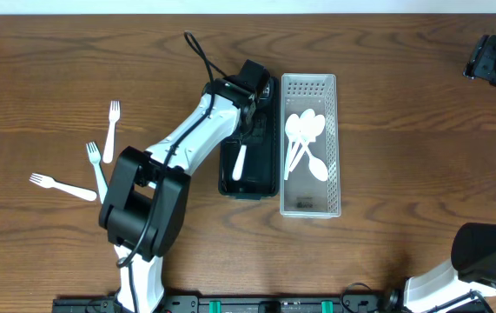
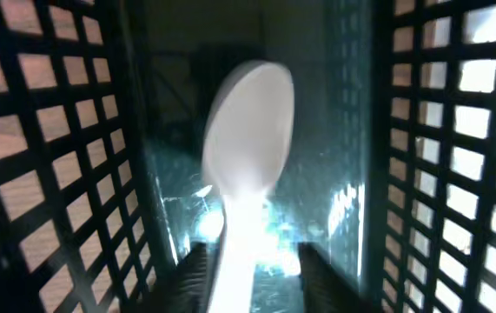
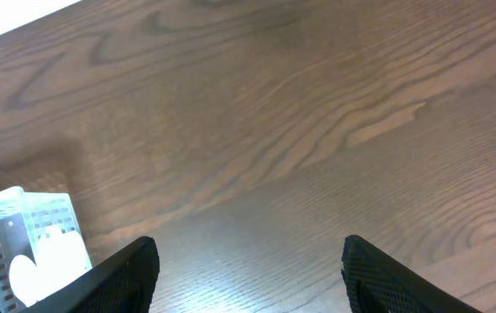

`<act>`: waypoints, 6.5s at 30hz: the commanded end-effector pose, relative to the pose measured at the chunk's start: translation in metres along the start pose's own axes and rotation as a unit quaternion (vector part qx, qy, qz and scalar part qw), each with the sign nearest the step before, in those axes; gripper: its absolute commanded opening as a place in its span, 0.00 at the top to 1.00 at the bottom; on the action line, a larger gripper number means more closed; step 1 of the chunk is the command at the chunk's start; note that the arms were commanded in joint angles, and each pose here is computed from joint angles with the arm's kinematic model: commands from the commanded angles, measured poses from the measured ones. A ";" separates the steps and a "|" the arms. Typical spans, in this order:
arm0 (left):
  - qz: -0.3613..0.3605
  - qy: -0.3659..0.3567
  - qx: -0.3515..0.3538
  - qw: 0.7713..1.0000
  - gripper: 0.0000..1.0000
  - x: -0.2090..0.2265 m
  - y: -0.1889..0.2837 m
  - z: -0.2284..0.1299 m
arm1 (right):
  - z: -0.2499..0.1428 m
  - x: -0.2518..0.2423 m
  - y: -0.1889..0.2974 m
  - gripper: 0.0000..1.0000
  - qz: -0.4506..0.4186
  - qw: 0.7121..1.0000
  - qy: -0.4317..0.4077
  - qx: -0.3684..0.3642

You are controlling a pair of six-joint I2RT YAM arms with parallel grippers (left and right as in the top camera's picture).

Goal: Pack container
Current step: 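Carry the spoon into the black tray and release it, then grasp a white fork with the left gripper, then carry the fork over the black tray and lower it in, then move the left gripper back left and grasp a second white fork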

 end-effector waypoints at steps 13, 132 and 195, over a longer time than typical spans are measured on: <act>0.065 -0.035 -0.174 0.982 0.16 0.066 0.188 0.025 | -0.001 -0.003 0.009 0.29 -0.002 1.000 0.005 -0.008; 0.082 -0.071 0.030 0.994 0.66 0.004 0.015 0.035 | -0.008 -0.005 0.009 0.28 -0.006 1.000 0.009 0.013; 0.173 0.673 -0.027 0.719 0.20 0.377 0.033 -0.193 | -0.017 -0.006 0.010 0.28 -0.009 0.999 0.009 0.040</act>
Point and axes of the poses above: each gripper's point midway between its finger pads, its own y axis back along the fingers, its own x axis along the line the jaws close on, z = x × y, the point moved 8 cm from there along y, back along the fingers, and after that the axes turned 2 degrees about -y, right-handed, at the moved point
